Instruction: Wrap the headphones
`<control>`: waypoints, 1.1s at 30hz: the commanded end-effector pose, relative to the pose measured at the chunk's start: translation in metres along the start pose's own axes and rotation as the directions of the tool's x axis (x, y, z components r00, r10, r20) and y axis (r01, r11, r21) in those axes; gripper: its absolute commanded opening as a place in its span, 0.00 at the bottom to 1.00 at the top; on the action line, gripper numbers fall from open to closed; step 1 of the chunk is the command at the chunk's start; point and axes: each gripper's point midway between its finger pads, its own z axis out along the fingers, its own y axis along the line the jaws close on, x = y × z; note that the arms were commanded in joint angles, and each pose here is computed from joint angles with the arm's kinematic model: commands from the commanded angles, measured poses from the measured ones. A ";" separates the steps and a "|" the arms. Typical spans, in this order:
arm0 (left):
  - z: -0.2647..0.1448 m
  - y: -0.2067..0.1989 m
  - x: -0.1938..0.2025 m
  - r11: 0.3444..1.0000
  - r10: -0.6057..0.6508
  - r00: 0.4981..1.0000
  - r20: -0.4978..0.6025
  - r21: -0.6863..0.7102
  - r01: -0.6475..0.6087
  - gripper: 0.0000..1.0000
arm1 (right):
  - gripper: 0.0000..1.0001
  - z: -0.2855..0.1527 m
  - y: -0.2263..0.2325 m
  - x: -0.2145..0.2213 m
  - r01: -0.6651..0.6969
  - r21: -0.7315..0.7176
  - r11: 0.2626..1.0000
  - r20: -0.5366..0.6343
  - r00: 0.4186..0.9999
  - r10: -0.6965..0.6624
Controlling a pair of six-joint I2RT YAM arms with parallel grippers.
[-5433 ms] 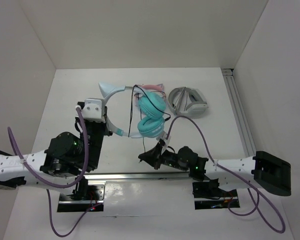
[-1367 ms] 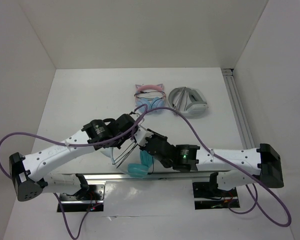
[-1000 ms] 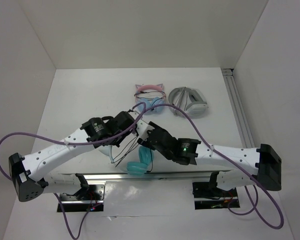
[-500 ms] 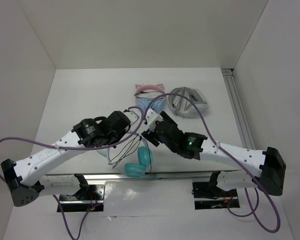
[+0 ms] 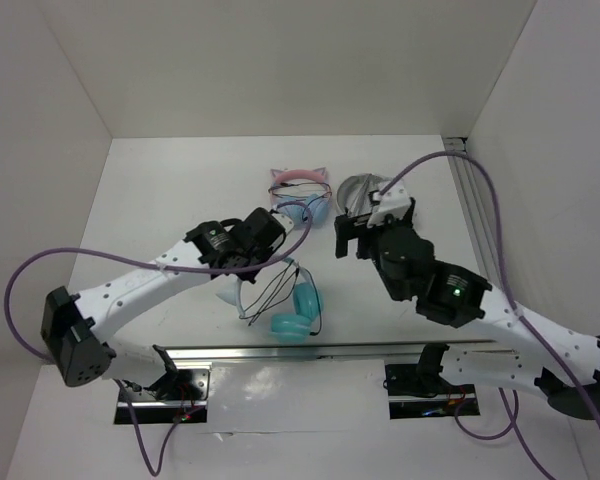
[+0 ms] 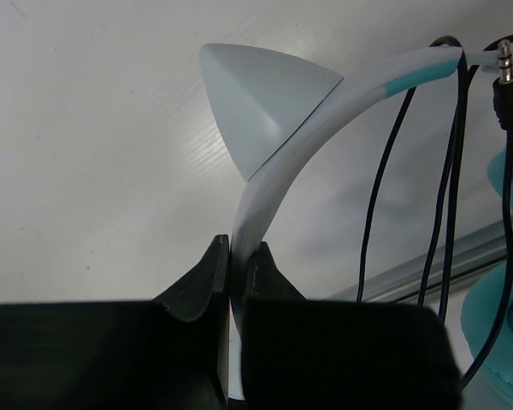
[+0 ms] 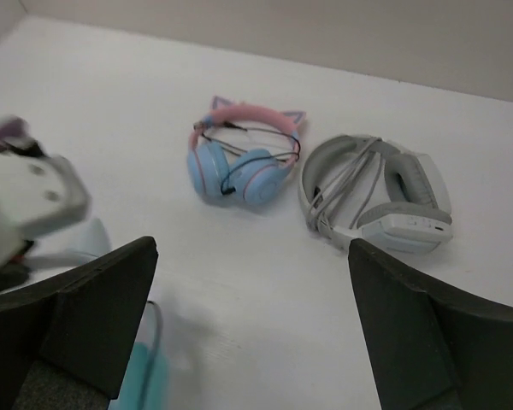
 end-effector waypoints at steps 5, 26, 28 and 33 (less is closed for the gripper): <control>0.036 -0.045 -0.094 0.970 -0.216 0.970 0.115 0.138 0.199 0.00 | 1.00 -0.041 -0.045 -0.057 -0.275 0.078 0.958 0.089 0.959 0.268; 0.176 -0.194 -0.187 0.887 -0.429 0.899 0.087 0.228 0.401 0.00 | 1.00 -0.085 -0.085 -0.081 -0.319 0.055 0.946 0.118 0.943 0.311; 0.176 -0.194 -0.187 0.883 -0.437 0.895 0.085 0.229 0.410 0.00 | 1.00 -0.086 -0.085 -0.077 -0.318 0.047 0.947 0.115 0.943 0.311; 0.167 -0.193 -0.183 0.881 -0.443 0.892 0.093 0.231 0.413 0.46 | 1.00 -0.084 -0.075 -0.070 -0.310 0.006 0.951 0.095 0.947 0.308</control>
